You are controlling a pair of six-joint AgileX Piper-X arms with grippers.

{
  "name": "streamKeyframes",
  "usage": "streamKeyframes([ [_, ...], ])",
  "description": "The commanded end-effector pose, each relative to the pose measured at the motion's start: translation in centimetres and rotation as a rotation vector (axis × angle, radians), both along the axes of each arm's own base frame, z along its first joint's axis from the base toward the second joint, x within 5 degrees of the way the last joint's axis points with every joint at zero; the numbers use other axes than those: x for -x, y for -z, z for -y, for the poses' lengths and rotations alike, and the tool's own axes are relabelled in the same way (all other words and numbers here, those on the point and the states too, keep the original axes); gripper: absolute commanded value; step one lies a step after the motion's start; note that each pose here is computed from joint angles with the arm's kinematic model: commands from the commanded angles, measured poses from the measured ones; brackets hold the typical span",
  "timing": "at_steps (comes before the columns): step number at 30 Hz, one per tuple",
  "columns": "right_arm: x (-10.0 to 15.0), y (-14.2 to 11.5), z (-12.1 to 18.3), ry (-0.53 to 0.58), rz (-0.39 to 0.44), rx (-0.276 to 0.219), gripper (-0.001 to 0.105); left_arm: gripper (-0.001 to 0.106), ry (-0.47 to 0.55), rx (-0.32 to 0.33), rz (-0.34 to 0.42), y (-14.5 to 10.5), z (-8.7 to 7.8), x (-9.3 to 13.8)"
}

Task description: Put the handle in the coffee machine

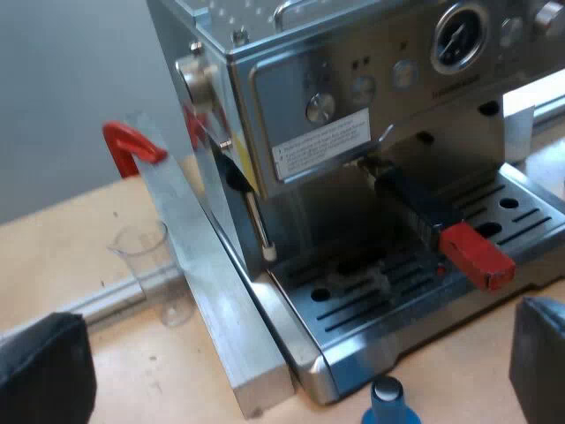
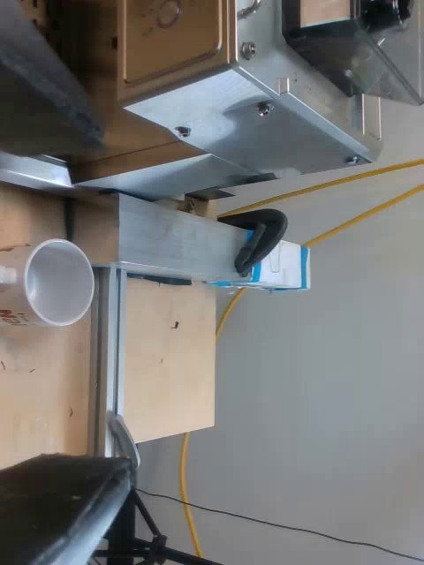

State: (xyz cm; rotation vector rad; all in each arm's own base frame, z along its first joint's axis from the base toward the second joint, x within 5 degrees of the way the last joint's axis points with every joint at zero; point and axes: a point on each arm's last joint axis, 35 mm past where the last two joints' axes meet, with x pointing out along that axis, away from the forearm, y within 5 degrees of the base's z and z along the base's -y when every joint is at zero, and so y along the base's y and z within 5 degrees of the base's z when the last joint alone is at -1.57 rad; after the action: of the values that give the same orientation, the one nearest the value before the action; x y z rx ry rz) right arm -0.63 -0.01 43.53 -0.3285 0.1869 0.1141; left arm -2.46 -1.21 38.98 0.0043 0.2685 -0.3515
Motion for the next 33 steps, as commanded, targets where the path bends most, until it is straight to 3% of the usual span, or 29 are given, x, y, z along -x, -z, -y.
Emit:
streamKeyframes([
  [1, 0.7, 0.4, 0.0, -0.006, 0.021, 0.011, 0.071, 0.097, 0.0, 0.011, 0.029, 0.2, 0.0, 0.6],
  [5, 1.5, 1.9, 0.1, -0.006, 0.041, 0.01, 0.071, 0.097, 0.001, 0.011, 0.051, 1.2, 0.0, 1.3],
  [13, 2.6, 5.6, 0.1, -0.006, 0.054, 0.006, 0.071, 0.097, 0.0, 0.011, 0.023, 2.0, 0.0, 1.4],
  [18, 1.8, 7.1, 0.1, -0.006, -0.029, 0.0, 0.071, 0.097, -0.009, 0.026, 0.012, 2.1, 0.0, 1.3],
  [26, 1.3, 7.9, -0.1, -0.04, -0.07, -0.02, 0.071, 0.097, -0.018, 0.051, 0.0, 2.1, 0.0, 1.3],
  [29, 1.0, 8.1, -0.1, -0.04, -0.071, -0.02, 0.071, 0.097, -0.041, 0.045, 0.005, 2.2, -0.1, 1.0],
  [33, 0.2, 8.9, -0.2, -0.044, -0.08, -0.02, 0.071, 0.097, -0.162, 0.013, 0.011, 3.1, -0.5, -0.4],
])
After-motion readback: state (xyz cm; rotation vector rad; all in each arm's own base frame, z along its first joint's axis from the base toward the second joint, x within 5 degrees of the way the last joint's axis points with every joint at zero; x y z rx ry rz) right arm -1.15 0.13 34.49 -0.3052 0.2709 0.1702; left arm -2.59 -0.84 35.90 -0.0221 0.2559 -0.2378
